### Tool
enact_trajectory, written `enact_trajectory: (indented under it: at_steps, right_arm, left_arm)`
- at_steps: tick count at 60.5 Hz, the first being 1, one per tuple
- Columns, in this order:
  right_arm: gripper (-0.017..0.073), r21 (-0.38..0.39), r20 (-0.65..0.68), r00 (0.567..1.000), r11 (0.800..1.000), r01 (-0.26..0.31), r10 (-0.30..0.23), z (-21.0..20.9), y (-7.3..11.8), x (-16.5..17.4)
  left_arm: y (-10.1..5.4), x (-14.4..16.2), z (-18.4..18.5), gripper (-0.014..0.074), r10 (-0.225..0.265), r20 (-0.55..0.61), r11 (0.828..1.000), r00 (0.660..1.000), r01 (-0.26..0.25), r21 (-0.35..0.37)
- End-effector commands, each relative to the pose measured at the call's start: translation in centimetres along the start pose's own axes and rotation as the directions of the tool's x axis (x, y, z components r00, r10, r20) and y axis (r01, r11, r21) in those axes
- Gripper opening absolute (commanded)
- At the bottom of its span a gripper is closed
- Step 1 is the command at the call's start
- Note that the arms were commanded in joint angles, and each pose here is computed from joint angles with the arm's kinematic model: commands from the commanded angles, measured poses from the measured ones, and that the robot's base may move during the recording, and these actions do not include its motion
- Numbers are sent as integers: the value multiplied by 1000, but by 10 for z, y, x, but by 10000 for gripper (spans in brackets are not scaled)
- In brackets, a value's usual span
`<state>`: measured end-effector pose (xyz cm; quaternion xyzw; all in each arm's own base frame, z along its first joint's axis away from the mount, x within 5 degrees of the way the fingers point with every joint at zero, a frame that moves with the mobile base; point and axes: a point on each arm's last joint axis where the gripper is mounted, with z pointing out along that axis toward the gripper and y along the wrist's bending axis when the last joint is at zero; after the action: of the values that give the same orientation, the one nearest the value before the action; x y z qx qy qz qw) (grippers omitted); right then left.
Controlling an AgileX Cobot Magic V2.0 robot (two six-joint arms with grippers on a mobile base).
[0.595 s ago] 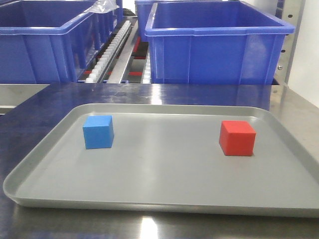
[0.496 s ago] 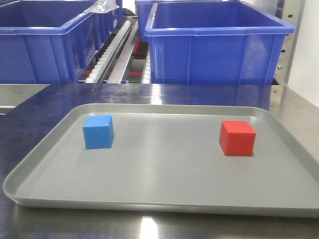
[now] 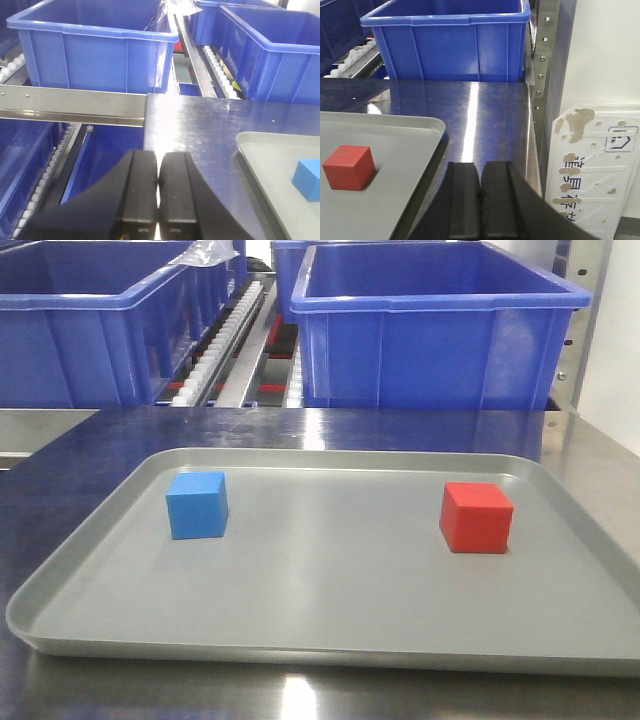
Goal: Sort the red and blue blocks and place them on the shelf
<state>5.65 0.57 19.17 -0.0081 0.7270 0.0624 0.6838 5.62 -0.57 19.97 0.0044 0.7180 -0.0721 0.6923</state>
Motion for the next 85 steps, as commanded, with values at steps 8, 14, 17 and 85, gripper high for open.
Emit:
enact_trajectory:
  at_steps: [8, 14, 17, 85]
  right_arm:
    - [56, -6, 133, 991, 1000, 9, -8, -4, 1, -17]
    - [56, -6, 133, 991, 1000, 9, -8, -4, 1, -17]
    - [56, -6, 133, 991, 1000, 9, -8, -4, 1, -17]
    - [56, -15, 206, 978, 1000, 10, -7, -1, 2, -26]
  left_arm:
    - [-1, -1, 0, 134, -2, 79, 1000, 997, 1, 22]
    - [-1, -1, 0, 134, -2, 79, 1000, 997, 1, 22]
    - [-1, -1, 0, 134, -2, 79, 1000, 997, 1, 22]
    - [-1, -1, 0, 134, -2, 79, 1000, 997, 1, 22]
